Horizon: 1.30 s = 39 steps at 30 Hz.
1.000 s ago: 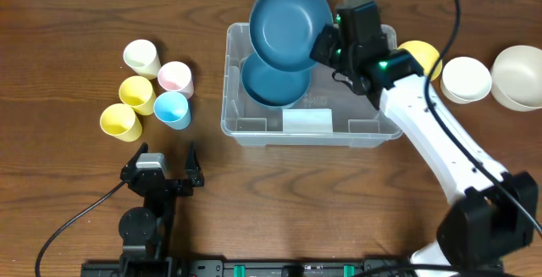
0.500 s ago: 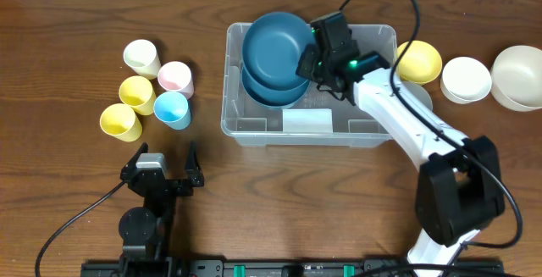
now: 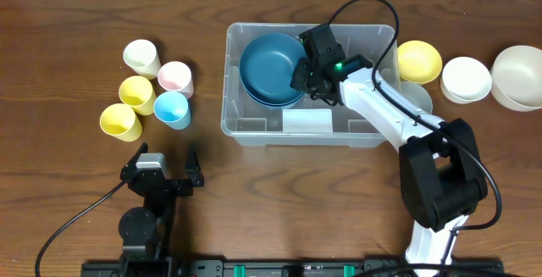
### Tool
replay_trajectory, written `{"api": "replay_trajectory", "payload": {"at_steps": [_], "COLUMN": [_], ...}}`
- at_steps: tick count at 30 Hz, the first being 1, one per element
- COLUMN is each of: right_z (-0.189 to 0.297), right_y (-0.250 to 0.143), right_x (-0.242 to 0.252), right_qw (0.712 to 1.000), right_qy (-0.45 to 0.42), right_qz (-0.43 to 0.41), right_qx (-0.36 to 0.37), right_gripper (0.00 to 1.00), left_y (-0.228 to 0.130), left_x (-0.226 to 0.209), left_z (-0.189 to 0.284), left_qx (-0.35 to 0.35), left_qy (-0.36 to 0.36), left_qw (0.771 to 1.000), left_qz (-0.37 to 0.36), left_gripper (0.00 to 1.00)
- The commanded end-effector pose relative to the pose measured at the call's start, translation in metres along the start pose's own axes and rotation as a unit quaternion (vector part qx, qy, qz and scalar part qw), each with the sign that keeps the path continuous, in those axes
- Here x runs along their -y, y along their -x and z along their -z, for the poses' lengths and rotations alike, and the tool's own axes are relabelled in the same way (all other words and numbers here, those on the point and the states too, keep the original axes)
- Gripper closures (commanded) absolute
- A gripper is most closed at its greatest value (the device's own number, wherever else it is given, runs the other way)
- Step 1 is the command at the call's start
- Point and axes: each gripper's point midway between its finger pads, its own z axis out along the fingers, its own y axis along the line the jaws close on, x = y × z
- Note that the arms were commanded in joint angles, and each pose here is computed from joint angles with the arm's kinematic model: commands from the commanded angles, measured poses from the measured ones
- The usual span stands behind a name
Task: Pack container
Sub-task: 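Stack the second blue bowl onto the first in the bin, release, then move the right gripper to the large cream bowl on the right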
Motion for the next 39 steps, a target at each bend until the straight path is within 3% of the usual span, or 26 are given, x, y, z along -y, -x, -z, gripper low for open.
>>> {"api": "replay_trajectory", "payload": {"at_steps": [1, 12, 14, 15, 22, 28, 33, 39], "right_z": [0.007, 0.007, 0.007, 0.007, 0.013, 0.038, 0.063, 0.078], "right_y": [0.011, 0.014, 0.014, 0.013, 0.025, 0.048, 0.064, 0.086], "right_x": [-0.006, -0.003, -0.005, -0.006, -0.01, -0.033, -0.05, -0.027], "right_qw": [1.0, 1.0, 1.0, 1.0, 0.999, 0.996, 0.995, 0.993], "right_qy": [0.012, 0.008, 0.01, 0.01, 0.011, 0.028, 0.037, -0.017], "right_qz": [-0.009, -0.005, 0.006, 0.01, 0.025, 0.059, 0.068, 0.059], "right_qx": [0.011, 0.016, 0.017, 0.017, 0.035, 0.056, 0.069, 0.096], "right_gripper": [0.98, 0.9, 0.67, 0.6, 0.34, 0.21, 0.15, 0.1], "left_y": [-0.015, -0.015, -0.015, -0.015, -0.015, -0.015, -0.015, -0.015], "left_x": [-0.002, -0.002, -0.002, -0.002, -0.002, -0.002, -0.002, -0.002], "left_z": [-0.001, -0.001, -0.001, -0.001, -0.001, -0.001, -0.001, -0.001], "left_qx": [-0.023, -0.023, -0.023, -0.023, -0.023, -0.023, -0.023, -0.023], "left_qy": [0.002, 0.002, 0.002, 0.002, 0.002, 0.002, 0.002, 0.002], "left_qw": [1.0, 1.0, 1.0, 1.0, 1.0, 1.0, 1.0, 1.0], "left_qz": [-0.008, -0.008, -0.008, -0.008, -0.008, -0.008, -0.008, -0.008], "left_gripper": [0.02, 0.02, 0.02, 0.02, 0.02, 0.02, 0.02, 0.02]}}
